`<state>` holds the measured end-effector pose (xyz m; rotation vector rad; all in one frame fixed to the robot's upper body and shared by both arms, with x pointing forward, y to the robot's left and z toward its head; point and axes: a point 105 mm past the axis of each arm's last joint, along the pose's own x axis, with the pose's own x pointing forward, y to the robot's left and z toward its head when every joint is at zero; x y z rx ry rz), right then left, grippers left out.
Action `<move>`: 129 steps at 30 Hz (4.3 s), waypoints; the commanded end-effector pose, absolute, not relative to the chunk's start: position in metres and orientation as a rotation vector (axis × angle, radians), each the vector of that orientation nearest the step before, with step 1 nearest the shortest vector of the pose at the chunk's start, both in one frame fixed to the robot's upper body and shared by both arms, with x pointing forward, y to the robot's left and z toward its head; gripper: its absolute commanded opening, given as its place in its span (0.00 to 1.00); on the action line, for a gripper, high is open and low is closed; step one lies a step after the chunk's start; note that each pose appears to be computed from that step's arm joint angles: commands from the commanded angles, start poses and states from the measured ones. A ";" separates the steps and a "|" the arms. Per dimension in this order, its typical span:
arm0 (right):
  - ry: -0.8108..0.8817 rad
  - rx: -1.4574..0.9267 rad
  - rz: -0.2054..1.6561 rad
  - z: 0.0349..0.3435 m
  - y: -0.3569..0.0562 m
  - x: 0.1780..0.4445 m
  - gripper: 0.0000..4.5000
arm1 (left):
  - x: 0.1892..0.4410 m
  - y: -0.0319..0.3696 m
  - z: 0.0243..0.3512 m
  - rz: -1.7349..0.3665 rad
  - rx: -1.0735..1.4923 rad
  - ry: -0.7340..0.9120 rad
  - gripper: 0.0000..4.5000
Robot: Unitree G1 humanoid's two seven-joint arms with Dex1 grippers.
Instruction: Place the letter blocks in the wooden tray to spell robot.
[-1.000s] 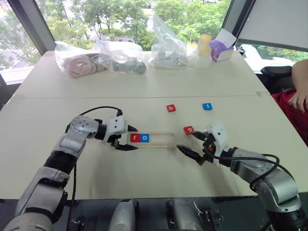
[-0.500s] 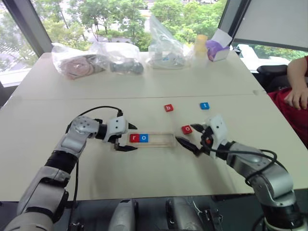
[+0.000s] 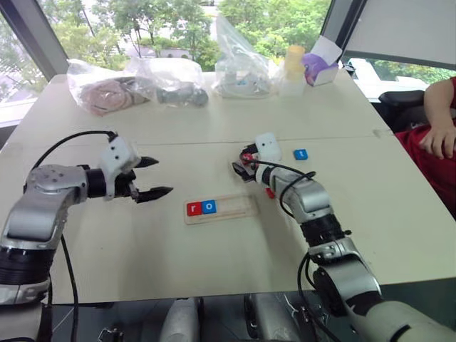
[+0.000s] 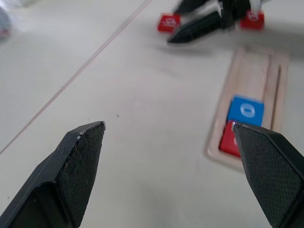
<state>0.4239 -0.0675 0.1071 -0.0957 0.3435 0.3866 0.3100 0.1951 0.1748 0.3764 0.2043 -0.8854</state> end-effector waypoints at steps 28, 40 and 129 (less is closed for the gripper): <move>0.327 -0.053 -0.206 0.151 -0.204 0.326 0.28 | 0.284 0.084 0.179 -1.221 0.371 0.070 1.00; 0.510 0.140 -0.314 0.094 -0.192 0.294 0.68 | 0.281 0.067 0.148 -1.349 0.423 0.143 1.00; 0.238 -0.496 1.520 0.111 -0.036 0.352 0.27 | 0.268 0.181 0.151 -1.043 0.384 0.348 1.00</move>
